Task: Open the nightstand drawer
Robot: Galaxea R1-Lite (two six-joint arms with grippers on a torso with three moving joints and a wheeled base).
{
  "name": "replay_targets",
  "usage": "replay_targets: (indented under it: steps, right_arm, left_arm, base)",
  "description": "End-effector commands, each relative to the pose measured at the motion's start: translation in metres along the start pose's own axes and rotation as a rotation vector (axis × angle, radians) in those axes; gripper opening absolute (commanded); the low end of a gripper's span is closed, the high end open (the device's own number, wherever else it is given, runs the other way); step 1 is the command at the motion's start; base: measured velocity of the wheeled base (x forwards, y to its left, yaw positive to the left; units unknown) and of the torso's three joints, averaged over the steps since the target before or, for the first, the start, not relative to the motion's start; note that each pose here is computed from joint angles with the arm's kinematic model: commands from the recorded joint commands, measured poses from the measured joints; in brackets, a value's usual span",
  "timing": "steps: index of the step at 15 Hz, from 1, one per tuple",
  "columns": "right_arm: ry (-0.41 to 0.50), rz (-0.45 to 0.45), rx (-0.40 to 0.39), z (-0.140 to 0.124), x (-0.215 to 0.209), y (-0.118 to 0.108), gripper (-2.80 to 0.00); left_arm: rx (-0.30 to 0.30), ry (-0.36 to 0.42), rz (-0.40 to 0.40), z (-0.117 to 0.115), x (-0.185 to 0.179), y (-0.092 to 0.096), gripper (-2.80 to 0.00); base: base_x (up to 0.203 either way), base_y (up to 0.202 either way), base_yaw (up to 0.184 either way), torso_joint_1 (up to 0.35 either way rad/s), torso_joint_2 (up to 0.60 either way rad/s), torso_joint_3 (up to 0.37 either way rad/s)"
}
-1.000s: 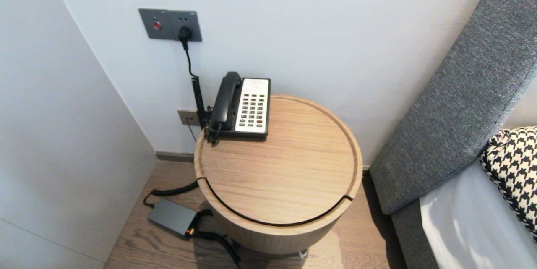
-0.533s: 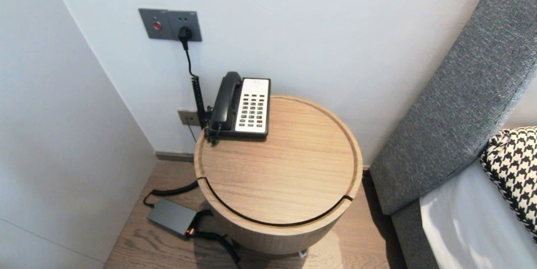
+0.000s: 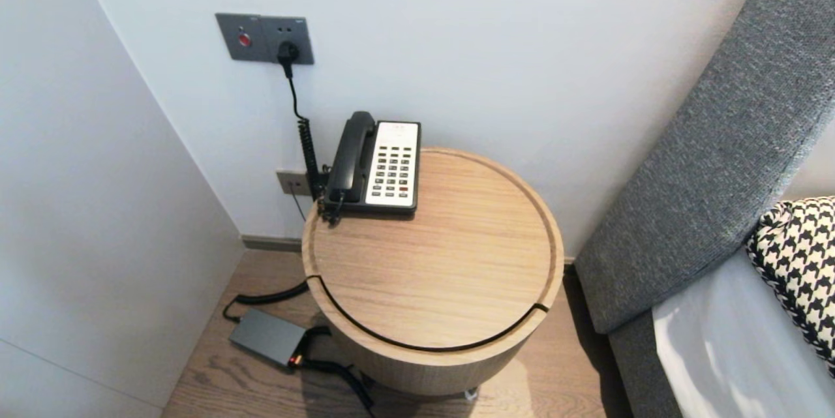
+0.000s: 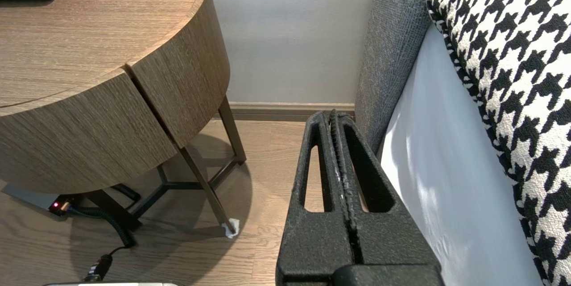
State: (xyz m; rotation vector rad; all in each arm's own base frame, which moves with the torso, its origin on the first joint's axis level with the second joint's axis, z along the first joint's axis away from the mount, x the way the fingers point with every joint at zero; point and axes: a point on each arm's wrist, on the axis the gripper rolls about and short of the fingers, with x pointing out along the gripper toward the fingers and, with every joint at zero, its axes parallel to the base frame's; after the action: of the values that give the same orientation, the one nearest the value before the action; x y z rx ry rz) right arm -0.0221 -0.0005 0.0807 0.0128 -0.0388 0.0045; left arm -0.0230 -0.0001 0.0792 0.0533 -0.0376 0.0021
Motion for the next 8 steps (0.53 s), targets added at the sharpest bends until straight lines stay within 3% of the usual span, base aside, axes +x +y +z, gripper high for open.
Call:
replay_targets:
  steps: [1, 8]
  right_arm:
    - [0.025, 0.0, 0.0, -0.0073, 0.0016, -0.0001, -2.8]
    - [0.025, 0.0, 0.0, -0.0073, 0.0016, -0.0001, -2.8]
  left_arm:
    - [0.0, 0.012, 0.0, -0.0034, 0.0008, -0.0002, -2.8]
    - [0.0, 0.01, 0.0, -0.0032, 0.0008, -0.0002, -2.8]
  base:
    - [0.0, 0.0, 0.0, 0.0, 0.0, 0.0]
    - [0.0, 0.0, 0.0, 0.0, 0.0, 0.0]
